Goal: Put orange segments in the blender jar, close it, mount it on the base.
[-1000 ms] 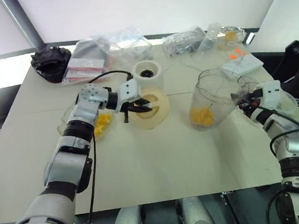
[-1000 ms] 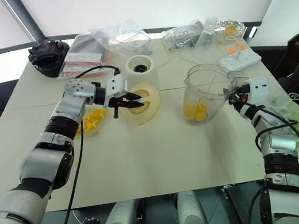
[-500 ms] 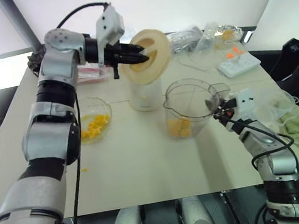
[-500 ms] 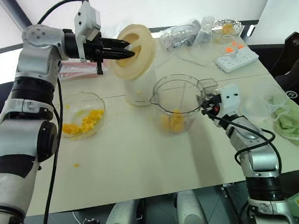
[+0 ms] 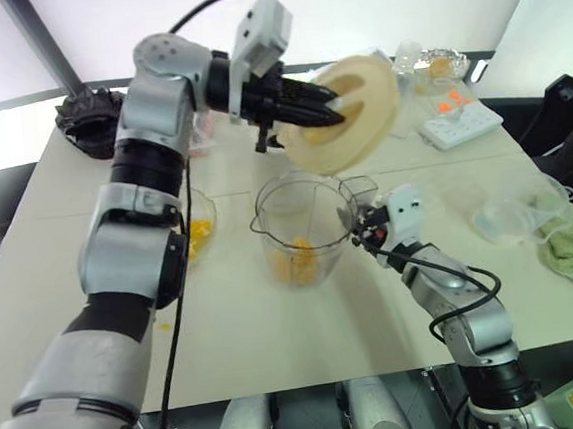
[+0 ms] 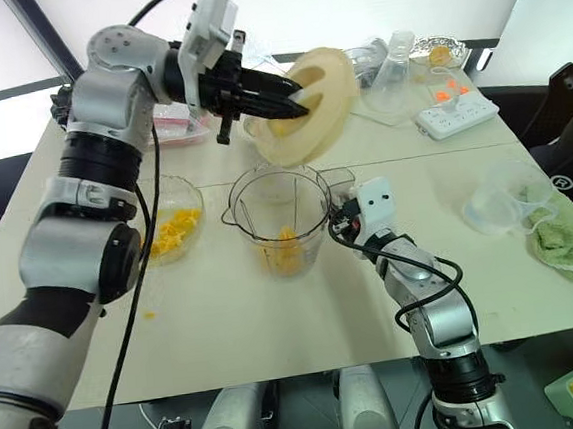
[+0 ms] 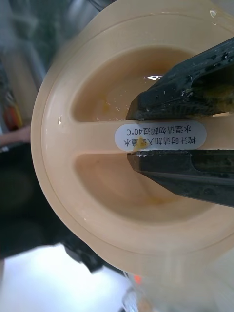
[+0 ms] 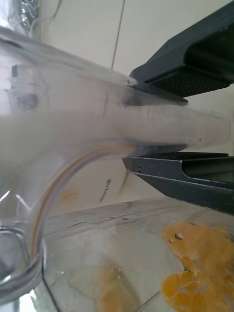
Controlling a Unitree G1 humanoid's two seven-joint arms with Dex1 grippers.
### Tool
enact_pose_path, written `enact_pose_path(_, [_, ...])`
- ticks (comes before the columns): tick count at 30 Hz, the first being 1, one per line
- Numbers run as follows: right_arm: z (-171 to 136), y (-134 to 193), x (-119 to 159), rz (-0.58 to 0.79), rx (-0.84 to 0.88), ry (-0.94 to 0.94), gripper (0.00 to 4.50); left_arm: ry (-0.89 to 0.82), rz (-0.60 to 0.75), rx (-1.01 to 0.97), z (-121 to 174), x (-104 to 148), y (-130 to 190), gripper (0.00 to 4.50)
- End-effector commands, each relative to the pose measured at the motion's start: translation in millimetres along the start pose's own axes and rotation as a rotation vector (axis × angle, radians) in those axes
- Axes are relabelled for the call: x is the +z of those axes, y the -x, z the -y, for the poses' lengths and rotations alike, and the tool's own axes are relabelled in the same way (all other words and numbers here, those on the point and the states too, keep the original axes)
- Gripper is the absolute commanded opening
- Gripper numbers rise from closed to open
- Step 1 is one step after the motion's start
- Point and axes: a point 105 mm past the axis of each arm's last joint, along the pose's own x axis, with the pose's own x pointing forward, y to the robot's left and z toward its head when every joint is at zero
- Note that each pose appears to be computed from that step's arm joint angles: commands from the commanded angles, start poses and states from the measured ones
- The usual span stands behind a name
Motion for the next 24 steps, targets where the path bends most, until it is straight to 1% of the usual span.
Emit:
enact_pose_path(1, [5, 0, 17, 0.083, -0.03, 0.019, 0.9, -0.026, 0.024, -0.055, 12, 13, -3, 0.25])
enact_pose_path(6, [13, 1, 15, 0.081, -0.058, 0.035, 0.9, 0.008, -0.022, -0.092, 28, 2, -3, 0.25])
enact_pose_path(11, [16, 0, 17, 0.084, -0.062, 0.059, 0.9, 0.024, -0.088, -0.105, 38, -10, 1, 0.25])
enact_pose_path(14, [17, -1, 20, 0.092, -0.06, 0.068, 0.9, 0.0, -0.167, -0.116, 45, -27, 3, 0.25])
enact_pose_path(18, [15, -2, 24, 0.102, -0.054, 0.076, 0.9, 0.036, -0.191, -0.115, 48, -45, -2, 0.25])
enact_pose_path(22, [13, -1, 28, 0.113, -0.054, 0.081, 0.9, 0.059, -0.283, -0.1, 49, -76, -6, 0.25])
enact_pose_path(24, [14, 0, 29, 0.115, -0.057, 0.082, 0.9, 0.055, -0.309, -0.103, 51, -85, -6, 0.25])
